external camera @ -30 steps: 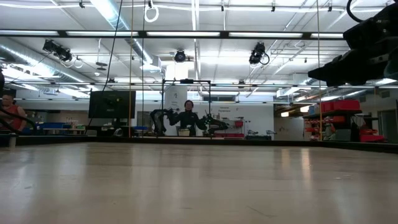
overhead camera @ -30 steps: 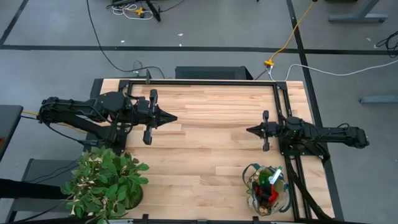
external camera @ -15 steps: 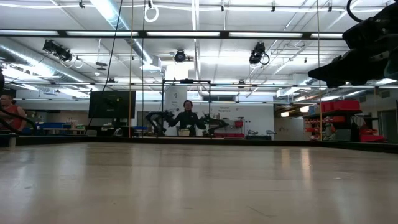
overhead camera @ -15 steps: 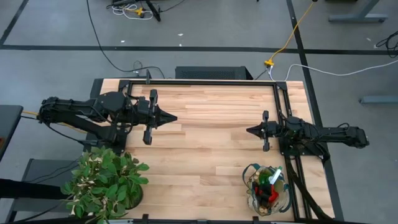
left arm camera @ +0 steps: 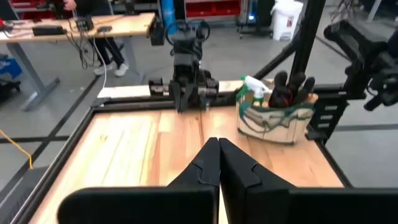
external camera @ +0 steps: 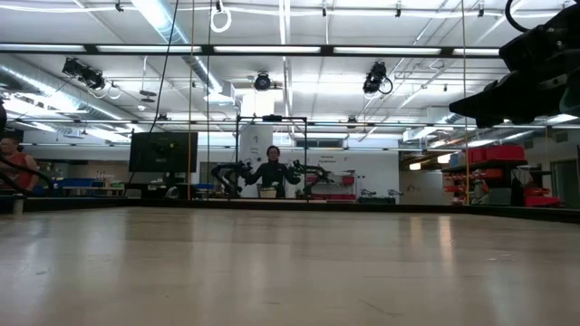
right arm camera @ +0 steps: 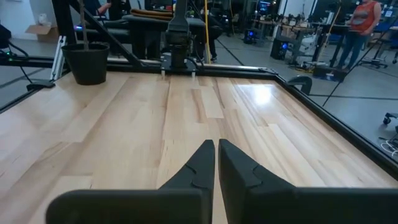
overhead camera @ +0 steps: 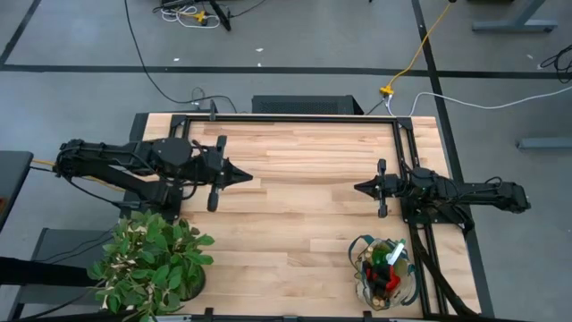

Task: Pick & Place Garden tools in Gardening bag
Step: Return to Home Position

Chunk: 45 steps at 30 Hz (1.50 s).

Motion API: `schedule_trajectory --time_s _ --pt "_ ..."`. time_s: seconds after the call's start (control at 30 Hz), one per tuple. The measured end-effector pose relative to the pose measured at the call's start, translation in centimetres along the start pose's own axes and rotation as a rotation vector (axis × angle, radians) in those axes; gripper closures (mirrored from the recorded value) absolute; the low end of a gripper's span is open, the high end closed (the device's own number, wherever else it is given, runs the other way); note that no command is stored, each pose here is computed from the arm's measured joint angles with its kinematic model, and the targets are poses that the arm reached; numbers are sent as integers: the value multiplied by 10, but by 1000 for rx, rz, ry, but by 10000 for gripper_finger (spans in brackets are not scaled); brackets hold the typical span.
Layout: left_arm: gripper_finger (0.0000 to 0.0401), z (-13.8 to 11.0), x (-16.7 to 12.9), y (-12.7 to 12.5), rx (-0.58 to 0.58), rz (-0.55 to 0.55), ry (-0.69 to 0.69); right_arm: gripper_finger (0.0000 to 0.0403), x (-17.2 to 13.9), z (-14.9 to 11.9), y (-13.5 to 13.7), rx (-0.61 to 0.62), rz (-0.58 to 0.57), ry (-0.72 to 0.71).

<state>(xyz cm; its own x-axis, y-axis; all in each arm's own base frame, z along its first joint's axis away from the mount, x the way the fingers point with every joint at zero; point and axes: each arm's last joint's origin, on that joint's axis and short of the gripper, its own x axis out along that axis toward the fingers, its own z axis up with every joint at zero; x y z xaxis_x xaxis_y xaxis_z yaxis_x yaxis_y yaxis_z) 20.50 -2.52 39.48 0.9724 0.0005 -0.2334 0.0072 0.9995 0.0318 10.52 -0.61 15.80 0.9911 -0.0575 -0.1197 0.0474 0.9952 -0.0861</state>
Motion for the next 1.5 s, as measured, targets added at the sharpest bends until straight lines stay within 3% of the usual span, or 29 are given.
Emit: schedule_trajectory --time_s 0.57,0.77,1.3,1.5 --pt "398 -7 0 0 17 -3 73 378 0 0 0 0 0 -1" --pt "399 -21 7 1 31 4 91 378 0 0 0 0 0 -1" --pt "399 -96 34 -2 56 -2 190 378 0 0 0 0 0 -1" --pt "399 -123 27 -1 7 10 195 378 0 0 0 0 0 -1"
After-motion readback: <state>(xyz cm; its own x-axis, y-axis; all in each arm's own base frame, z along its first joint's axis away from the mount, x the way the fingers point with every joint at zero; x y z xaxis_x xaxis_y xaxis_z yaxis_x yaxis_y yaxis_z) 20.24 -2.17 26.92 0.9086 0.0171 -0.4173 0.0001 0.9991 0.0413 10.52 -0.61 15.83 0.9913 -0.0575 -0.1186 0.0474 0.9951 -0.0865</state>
